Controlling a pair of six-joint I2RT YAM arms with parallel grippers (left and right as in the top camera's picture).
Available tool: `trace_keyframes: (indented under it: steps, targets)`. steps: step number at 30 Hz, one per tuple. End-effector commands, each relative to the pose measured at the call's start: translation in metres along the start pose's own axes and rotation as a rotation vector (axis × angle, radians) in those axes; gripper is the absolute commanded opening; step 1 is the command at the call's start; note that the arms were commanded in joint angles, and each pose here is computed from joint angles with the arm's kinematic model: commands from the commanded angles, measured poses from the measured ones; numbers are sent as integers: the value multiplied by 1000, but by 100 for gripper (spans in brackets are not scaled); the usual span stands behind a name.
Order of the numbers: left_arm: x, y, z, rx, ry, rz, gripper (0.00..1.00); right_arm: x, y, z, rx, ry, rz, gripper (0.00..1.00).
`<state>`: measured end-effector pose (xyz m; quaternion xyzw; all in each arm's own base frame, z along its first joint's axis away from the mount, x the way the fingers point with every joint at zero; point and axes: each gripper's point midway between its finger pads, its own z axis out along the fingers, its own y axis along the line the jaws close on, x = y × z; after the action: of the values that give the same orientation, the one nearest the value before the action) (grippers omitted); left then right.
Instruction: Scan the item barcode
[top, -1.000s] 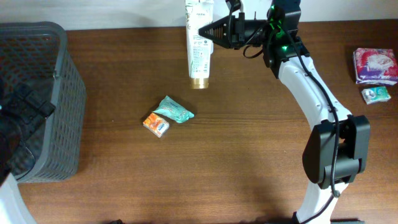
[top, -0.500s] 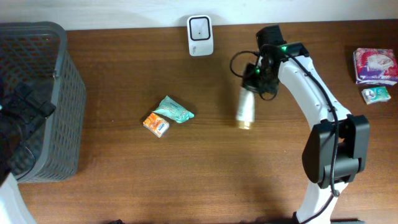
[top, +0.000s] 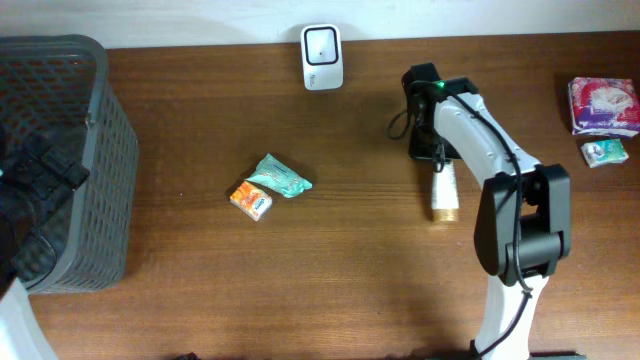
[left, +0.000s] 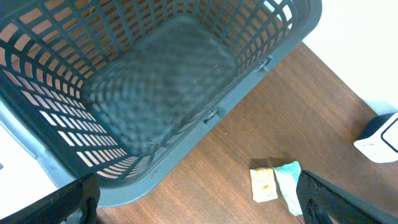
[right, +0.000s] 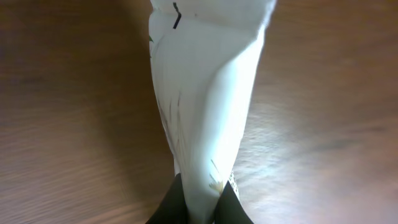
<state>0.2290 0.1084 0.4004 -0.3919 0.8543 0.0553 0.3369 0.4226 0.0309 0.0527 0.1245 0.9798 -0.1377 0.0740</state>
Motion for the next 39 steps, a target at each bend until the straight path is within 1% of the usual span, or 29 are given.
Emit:
trace_keyframes:
  steps: [1,2,3,4,5,6,9,11,12,13,15,17,22,23,24,26,28,31,32,34,37,38,39]
  targets:
    - [-1,2,-1,-6,-5,-13,99,13,62,-17,-180,-3,-47,5]
    - [-1,2,-1,-6,-4,-13,99,15,73,-21,-208,-7,-43,5]
    - [-1,2,-1,-6,-4,-13,99,16,93,-28,-251,-25,-39,10]
    - [-1,2,-1,-6,-5,-13,99,17,106,-35,-270,-45,-40,38]
    - [-1,2,-1,-6,-5,-13,99,18,116,-42,-285,-65,-58,64]
    - [-1,2,-1,-6,-5,-13,99,18,126,-50,-301,-83,-75,77]
    - [-1,2,-1,-6,-4,-13,99,14,139,-82,-340,-108,-107,87]
    - [-1,2,-1,-6,-4,-13,99,8,145,-110,-404,-125,-174,86]
    - [-1,2,-1,-6,-5,-13,99,-1,138,-120,-379,-158,-173,86]
    - [-1,2,-1,-6,-4,-13,99,-7,127,-120,-326,-184,-161,86]
    - [-1,2,-1,-6,-5,-13,99,-14,102,-113,-218,-196,-142,85]
    - [-1,2,-1,-6,-4,-13,99,-10,80,-100,-167,-137,-125,86]
    - [-1,2,-1,-6,-4,-13,99,-5,38,-67,-90,-17,-144,85]
    - [-1,2,-1,-6,-4,-13,99,-3,31,-56,-99,15,-128,82]
    - [-1,2,-1,-6,-5,-13,99,1,32,-50,-134,43,-129,79]
    - [-1,2,-1,-6,-4,-13,99,8,40,-39,-280,105,-189,78]
    - [-1,2,-1,-6,-5,-13,99,12,33,-24,-384,162,-171,78]
    - [-1,2,-1,-6,-5,-13,99,29,35,-10,-626,245,-191,79]
    - [-1,2,-1,-6,-4,-13,99,33,35,-4,-669,261,-173,79]
    - [-1,2,-1,-6,-4,-13,99,40,41,7,-729,265,-154,77]
    - [-1,2,-1,-6,-4,-13,99,43,60,21,-805,221,-160,75]
    - [-1,2,-1,-6,-4,-13,99,45,69,24,-848,204,-166,73]
    - [-1,2,-1,-6,-5,-13,99,46,71,26,-850,200,-163,67]
